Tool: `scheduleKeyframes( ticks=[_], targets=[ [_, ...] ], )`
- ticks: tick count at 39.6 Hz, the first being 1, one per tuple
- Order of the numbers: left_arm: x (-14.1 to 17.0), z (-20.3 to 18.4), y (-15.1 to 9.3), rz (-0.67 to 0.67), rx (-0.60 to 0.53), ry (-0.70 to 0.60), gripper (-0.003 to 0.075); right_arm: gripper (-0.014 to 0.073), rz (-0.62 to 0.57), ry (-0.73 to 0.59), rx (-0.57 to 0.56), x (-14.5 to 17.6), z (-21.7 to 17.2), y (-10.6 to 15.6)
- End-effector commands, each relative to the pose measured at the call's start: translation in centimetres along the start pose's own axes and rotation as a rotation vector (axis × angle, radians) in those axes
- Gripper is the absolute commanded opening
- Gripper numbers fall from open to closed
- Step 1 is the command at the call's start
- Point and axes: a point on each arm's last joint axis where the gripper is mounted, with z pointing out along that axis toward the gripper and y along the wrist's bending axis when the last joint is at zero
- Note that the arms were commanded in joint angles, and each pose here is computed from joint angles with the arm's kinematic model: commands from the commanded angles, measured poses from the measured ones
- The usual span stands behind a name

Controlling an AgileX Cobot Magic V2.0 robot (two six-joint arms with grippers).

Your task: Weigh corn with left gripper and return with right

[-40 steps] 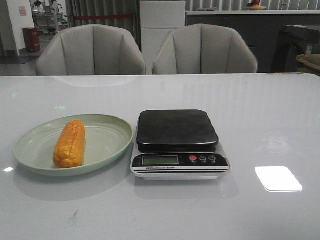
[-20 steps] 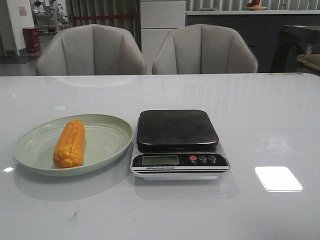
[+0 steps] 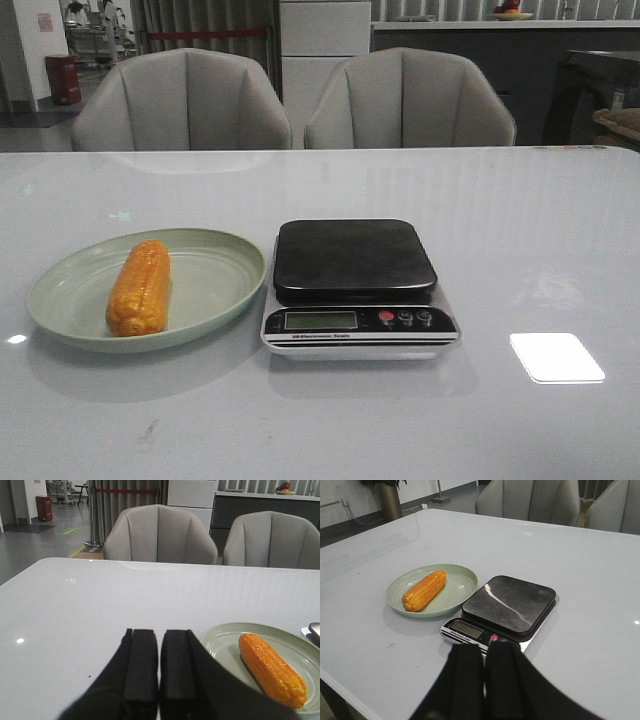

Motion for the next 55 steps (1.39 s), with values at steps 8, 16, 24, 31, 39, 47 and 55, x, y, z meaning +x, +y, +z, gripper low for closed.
scheduleKeyframes(
  ticks=[8, 16, 24, 31, 39, 47, 55],
  targets=[
    [0.2, 0.0, -0.1, -0.003, 0.014, -0.071, 0.0125, 0.0165, -0.012, -0.097, -0.001, -1.6, -0.2, 0.1],
    [0.2, 0.0, -0.1, -0.003, 0.014, -0.071, 0.0125, 0.0165, -0.012, -0.097, -0.001, -1.6, -0.2, 0.1],
    [0.2, 0.0, -0.1, -0.003, 0.014, -0.071, 0.0125, 0.0165, -0.022, -0.101, 0.002, -1.7, -0.2, 0.1],
    [0.2, 0.0, -0.1, -0.003, 0.014, -0.070, 0.0125, 0.0165, -0.098, -0.116, 0.059, -1.6, -0.1, -0.3],
    [0.2, 0.0, -0.1, -0.003, 0.014, -0.070, 0.0125, 0.0165, -0.085, -0.183, 0.260, -0.6, -0.1, -1.9],
    [0.2, 0.0, -0.1, -0.003, 0.014, -0.070, 0.0125, 0.0165, -0.091, -0.278, 0.453, 1.9, -1.1, -3.0],
    [0.2, 0.0, -0.1, -0.003, 0.014, -0.068, 0.0125, 0.0165, -0.127, -0.323, 0.490, 3.7, -1.3, -3.2]
  ],
)
